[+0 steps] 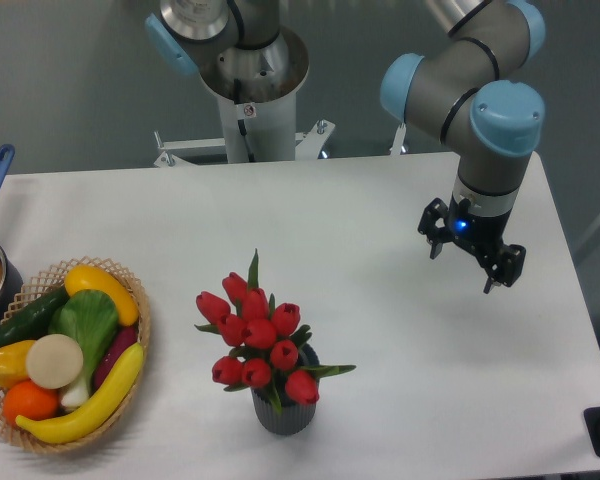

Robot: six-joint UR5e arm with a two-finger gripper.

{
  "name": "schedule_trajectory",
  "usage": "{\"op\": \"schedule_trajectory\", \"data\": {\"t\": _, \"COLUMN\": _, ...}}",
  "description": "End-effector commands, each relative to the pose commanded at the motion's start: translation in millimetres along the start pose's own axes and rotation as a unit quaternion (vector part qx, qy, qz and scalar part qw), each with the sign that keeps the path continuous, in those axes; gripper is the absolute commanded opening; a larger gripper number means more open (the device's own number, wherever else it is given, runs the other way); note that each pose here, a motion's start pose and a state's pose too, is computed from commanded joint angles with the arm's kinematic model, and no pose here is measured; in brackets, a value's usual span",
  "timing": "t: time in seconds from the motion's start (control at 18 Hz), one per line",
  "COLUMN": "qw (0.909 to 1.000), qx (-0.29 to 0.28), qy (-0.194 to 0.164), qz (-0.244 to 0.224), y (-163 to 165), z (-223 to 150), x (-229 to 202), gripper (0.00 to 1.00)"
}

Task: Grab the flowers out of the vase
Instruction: 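Move the open gripper toward the red tulip bouquet in the vase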

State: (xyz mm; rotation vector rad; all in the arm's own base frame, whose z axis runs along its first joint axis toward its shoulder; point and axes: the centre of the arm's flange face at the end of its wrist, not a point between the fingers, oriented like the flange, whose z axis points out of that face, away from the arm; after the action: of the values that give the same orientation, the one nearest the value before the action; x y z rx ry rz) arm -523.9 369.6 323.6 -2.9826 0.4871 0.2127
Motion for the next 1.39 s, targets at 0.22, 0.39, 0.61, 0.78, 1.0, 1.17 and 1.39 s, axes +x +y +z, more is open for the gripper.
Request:
{"op": "schedule_trajectory", "data": {"t": 0.22, "qw": 1.0, "qx": 0.002, "qy": 0.001, "qz": 0.002, "y": -15.8, "z": 1.1, "x": 5.4, "gripper": 1.0}}
{"op": "schedule_trajectory", "data": {"t": 0.39, "qw": 1.0, "qx": 0.004, "qy": 0.003, "qz": -0.005, "y": -23.4, "z": 2.6, "x": 8.7, "gripper": 1.0}}
{"op": "schedule_trajectory", "data": {"t": 0.61, "qw": 0.9999, "qx": 0.009, "qy": 0.003, "qz": -0.004, "y": -37.0, "z": 2.0, "x": 13.5, "gripper": 1.0}}
{"op": "schedule_trajectory", "data": {"t": 0.78, "qw": 0.9998, "qx": 0.011, "qy": 0.005, "qz": -0.014, "y": -49.7, "z": 3.7, "x": 18.5, "gripper": 1.0}}
{"op": "schedule_trajectory", "data": {"t": 1.0, "qw": 0.9988, "qx": 0.038, "qy": -0.009, "qz": -0.031, "y": -56.3, "z": 17.1, "x": 32.3, "gripper": 1.0}}
{"op": "schedule_trajectory", "data": {"t": 1.17, "qw": 0.994, "qx": 0.089, "qy": -0.01, "qz": -0.063, "y": -63.1, "z": 21.1, "x": 42.8, "gripper": 1.0}}
{"op": "schedule_trajectory", "data": {"t": 1.39, "qw": 0.9888, "qx": 0.137, "qy": -0.013, "qz": -0.059, "y": -70.3, "z": 20.9, "x": 54.0, "gripper": 1.0}}
